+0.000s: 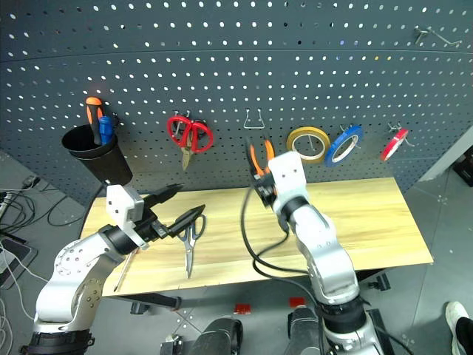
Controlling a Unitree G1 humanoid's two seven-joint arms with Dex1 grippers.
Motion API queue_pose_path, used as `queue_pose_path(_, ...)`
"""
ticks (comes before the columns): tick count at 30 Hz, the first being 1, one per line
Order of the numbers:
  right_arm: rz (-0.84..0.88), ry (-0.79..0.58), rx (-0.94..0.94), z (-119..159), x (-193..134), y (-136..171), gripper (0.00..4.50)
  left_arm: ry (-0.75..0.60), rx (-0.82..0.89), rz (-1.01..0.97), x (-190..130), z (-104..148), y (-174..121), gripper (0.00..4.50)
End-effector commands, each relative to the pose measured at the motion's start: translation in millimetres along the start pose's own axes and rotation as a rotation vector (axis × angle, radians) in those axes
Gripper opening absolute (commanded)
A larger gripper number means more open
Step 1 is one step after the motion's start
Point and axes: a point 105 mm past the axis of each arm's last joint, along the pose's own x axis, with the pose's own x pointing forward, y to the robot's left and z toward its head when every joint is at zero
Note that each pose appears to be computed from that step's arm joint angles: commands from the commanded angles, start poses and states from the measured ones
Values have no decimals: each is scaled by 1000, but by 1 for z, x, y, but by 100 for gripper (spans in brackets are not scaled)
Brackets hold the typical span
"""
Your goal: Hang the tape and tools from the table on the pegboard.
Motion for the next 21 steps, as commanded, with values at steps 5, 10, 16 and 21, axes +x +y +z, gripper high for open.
queue_pose_path(5,-75,-343,-37,78,52,-6,273,-72,13,16,11,33,0,399)
queue_pose_path(10,-107,-453,-106,97,81,-11,273,-123,15,-6,26,53,-7,399)
queue_pose_path(16,-125,-420,-224,65,97,-23,273,-144,19,-37,38,61,-13,399)
queue_pose_path(21,-136,-359,-255,34,95,-28,273,-140,21,-46,41,58,-14,399)
